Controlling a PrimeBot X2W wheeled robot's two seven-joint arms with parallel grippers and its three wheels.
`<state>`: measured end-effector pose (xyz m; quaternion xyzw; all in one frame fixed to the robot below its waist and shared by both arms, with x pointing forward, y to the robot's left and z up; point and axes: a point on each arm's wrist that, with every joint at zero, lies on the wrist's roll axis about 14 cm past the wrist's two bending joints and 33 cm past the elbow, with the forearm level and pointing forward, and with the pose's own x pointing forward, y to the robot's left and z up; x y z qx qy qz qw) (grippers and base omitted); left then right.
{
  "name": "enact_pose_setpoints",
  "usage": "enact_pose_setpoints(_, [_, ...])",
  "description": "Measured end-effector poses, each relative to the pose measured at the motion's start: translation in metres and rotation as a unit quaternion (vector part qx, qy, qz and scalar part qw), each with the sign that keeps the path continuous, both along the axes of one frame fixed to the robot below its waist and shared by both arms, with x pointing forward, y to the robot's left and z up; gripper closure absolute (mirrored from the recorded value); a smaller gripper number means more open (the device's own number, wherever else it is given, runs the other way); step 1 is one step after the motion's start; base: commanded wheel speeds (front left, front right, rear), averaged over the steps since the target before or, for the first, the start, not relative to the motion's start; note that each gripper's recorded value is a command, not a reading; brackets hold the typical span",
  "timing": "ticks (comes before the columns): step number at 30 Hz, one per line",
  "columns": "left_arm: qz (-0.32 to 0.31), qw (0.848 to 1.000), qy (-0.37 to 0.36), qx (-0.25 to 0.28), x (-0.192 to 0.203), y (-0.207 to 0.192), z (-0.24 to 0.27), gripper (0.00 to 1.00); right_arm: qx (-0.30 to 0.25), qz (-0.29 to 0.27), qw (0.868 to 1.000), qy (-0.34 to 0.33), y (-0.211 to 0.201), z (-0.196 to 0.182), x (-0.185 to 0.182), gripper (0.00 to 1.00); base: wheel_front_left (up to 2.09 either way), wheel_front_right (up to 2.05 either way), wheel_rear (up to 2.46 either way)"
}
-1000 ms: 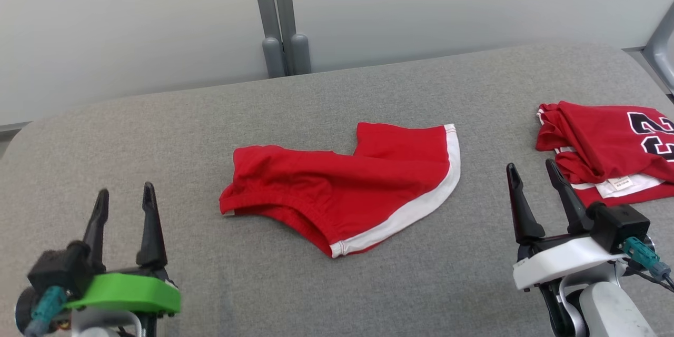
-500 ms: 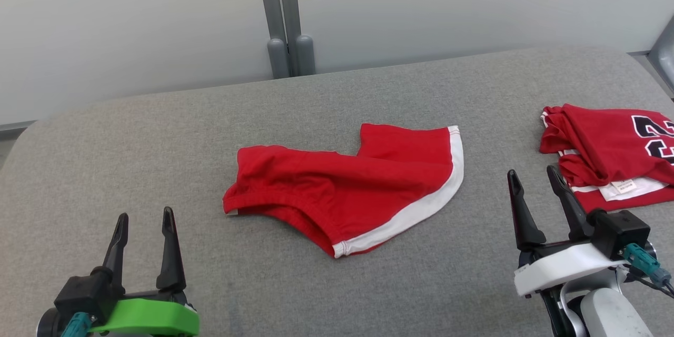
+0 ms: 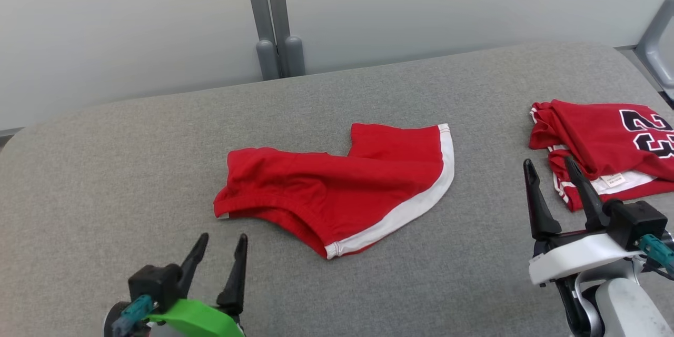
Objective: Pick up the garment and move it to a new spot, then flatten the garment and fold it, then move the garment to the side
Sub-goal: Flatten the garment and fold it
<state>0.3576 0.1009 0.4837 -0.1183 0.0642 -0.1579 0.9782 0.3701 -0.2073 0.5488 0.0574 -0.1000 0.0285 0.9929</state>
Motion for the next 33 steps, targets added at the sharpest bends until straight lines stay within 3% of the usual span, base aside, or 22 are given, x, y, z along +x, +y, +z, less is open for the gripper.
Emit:
enact_pose_setpoints(10, [-0.138, 0.983, 0.118, 0.004, -0.013, -0.079, -0.043, 0.0, -0.011, -0.022, 1.0, -0.003, -0.019, 0.004, -0.001, 0.0, 0.0, 0.0, 0.0])
enact_pose_setpoints(24, [-0.209, 0.962, 0.178, 0.01, -0.005, -0.126, -0.083, 0.0, -0.008, -0.065, 0.998, 0.015, -0.045, -0.006, -0.005, 0.0, 0.0, 0.0, 0.0])
enact_pose_setpoints(25, [-0.211, 0.96, 0.182, 0.009, -0.004, -0.128, -0.086, 0.13, -0.008, -0.068, 0.997, 0.018, -0.047, -0.008, -0.006, 0.0, 0.0, 0.0, 0.0])
enact_pose_setpoints(26, [-0.213, 0.96, 0.184, 0.009, -0.004, -0.129, -0.088, 0.54, -0.008, -0.07, 0.997, 0.019, -0.048, -0.009, -0.007, 0.0, 0.0, 0.0, 0.0])
enact_pose_setpoints(27, [-0.214, 0.959, 0.184, 0.007, -0.003, -0.13, -0.089, 0.78, -0.008, -0.072, 0.997, 0.021, -0.049, -0.01, -0.007, 0.0, 0.0, 0.0, 0.0])
enact_pose_setpoints(28, [-0.214, 0.959, 0.184, 0.006, -0.002, -0.131, -0.09, 0.95, -0.008, -0.073, 0.997, 0.022, -0.049, -0.011, -0.007, 0.0, 0.0, 0.0, 0.0])
enact_pose_setpoints(29, [-0.215, 0.959, 0.185, 0.005, -0.002, -0.132, -0.09, 1.0, -0.007, -0.074, 0.997, 0.022, -0.05, -0.011, -0.007, 0.0, 0.0, 0.0, 0.0])
enact_pose_setpoints(33, [-0.212, 0.96, 0.18, 0.005, -0.001, -0.129, -0.09, 1.0, -0.004, -0.07, 0.997, 0.022, -0.047, -0.011, -0.005, 0.0, 0.0, 0.0, 0.0])
